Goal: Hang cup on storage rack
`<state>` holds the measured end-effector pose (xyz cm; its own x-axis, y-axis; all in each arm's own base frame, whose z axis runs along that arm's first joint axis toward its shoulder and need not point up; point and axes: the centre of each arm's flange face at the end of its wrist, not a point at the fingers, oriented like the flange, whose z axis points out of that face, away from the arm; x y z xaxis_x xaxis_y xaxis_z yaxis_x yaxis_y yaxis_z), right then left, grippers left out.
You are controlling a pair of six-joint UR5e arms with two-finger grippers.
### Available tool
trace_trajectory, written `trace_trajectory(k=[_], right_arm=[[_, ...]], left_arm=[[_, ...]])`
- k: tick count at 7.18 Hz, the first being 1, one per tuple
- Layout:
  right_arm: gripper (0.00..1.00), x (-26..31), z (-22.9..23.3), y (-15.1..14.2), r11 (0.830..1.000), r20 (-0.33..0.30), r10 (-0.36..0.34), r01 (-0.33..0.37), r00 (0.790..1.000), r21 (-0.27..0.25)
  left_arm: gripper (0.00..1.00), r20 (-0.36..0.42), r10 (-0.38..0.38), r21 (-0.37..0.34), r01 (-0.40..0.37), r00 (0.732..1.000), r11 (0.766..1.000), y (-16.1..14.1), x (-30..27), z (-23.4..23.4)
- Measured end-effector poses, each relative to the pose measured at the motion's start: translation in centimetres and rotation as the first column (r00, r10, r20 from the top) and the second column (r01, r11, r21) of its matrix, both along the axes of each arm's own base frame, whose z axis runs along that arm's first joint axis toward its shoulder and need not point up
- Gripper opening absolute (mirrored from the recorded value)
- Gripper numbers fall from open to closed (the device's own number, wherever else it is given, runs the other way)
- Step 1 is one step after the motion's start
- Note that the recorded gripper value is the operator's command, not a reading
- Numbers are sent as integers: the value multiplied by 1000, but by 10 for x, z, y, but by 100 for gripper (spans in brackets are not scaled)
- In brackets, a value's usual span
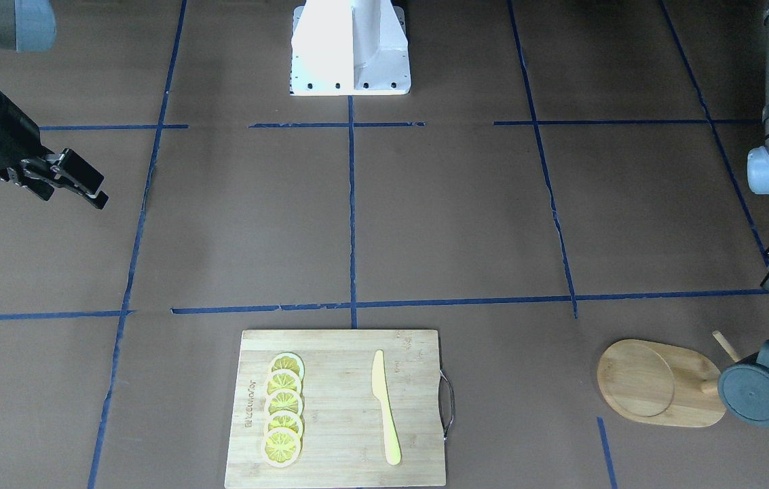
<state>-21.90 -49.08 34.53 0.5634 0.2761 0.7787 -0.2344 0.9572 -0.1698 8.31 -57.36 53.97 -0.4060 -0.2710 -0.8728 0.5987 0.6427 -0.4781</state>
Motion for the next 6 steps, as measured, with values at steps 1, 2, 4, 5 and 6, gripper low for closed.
trace_trajectory(k=[1, 2, 4, 5, 6], right_arm=[[100, 0, 0, 0, 1000, 0, 0, 0, 1000, 0], [100, 1, 1, -1, 1000, -2, 0, 0, 1000, -1], [100, 11, 10, -6, 1000, -15, 4, -4, 1000, 5], [100, 20, 20, -8, 1000, -28, -3, 3, 1000, 19], [100, 33, 34, -10, 999, -44, -17, 18, 999, 35]], left_arm=[[100, 202, -31, 128, 5, 979, 992, 7, -4, 17], [100, 405, -60, 228, -37, 912, 973, 6, -9, 32], [100, 717, -59, 282, -212, 694, 936, -12, -40, 56], [99, 823, -43, 259, -306, 567, 916, -23, -60, 68], [99, 893, -23, 217, -386, 449, 897, -34, -79, 77]])
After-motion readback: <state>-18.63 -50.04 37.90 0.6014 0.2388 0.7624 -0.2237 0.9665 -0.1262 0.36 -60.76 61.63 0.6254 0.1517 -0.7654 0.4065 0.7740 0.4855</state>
